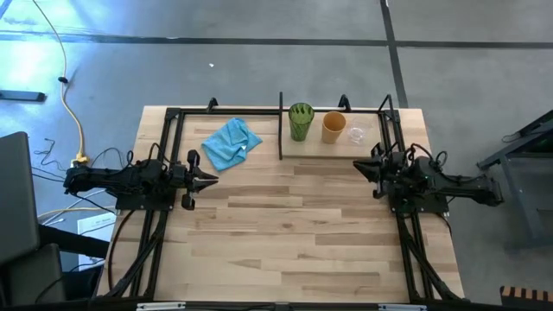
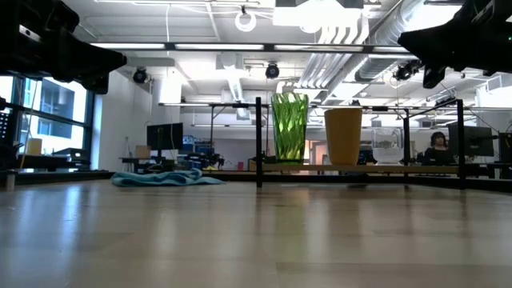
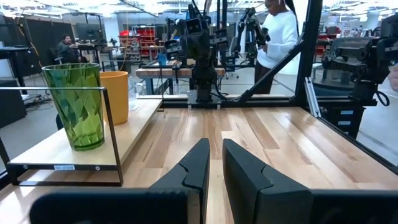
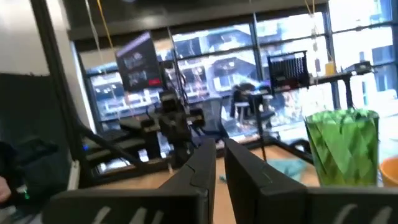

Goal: Stack small to large cups/mugs on shelf
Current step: Return to Home Position

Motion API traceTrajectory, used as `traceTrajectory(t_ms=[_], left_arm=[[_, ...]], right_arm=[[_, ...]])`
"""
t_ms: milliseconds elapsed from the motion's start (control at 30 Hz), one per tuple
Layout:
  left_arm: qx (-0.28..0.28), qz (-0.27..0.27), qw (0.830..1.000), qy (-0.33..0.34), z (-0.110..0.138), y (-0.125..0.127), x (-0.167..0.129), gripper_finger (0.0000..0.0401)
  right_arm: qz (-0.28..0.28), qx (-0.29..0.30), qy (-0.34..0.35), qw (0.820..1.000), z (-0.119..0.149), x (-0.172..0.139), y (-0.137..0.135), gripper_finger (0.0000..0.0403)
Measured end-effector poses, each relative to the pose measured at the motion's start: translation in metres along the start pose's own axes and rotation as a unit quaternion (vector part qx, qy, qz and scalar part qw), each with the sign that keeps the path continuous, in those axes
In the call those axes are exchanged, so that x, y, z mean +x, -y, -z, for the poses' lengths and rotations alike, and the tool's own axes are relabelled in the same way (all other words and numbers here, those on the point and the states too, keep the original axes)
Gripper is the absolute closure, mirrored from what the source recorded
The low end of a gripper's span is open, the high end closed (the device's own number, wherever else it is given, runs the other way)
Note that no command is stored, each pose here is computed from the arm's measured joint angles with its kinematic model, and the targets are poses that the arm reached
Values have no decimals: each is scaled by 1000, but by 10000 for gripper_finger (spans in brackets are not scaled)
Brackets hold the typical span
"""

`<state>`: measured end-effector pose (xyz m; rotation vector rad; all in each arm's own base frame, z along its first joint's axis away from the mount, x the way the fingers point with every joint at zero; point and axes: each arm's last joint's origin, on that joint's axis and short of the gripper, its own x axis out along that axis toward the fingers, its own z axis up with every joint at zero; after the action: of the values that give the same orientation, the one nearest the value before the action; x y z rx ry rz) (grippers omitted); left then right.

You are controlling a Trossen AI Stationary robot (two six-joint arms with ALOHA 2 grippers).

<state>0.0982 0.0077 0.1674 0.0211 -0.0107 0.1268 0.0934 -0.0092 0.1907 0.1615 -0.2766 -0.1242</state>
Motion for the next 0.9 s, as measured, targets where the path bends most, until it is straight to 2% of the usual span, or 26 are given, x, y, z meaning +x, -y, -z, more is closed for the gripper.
traceTrajectory(t_ms=[233, 367, 700, 900], left_arm=[[0, 2, 1000, 0, 0, 0, 0, 366], [0, 4, 1000, 0, 0, 0, 0, 366], [-1, 4, 1000, 0, 0, 0, 0, 366], [-1, 4, 1000, 0, 0, 0, 0, 366]], right_arm=[[41, 2, -84, 996, 17, -2, 4, 379], [40, -7, -88, 995, 17, -2, 4, 379], [-24, -84, -125, 988, 24, -3, 0, 380], [-36, -97, -126, 987, 24, -3, -1, 379]])
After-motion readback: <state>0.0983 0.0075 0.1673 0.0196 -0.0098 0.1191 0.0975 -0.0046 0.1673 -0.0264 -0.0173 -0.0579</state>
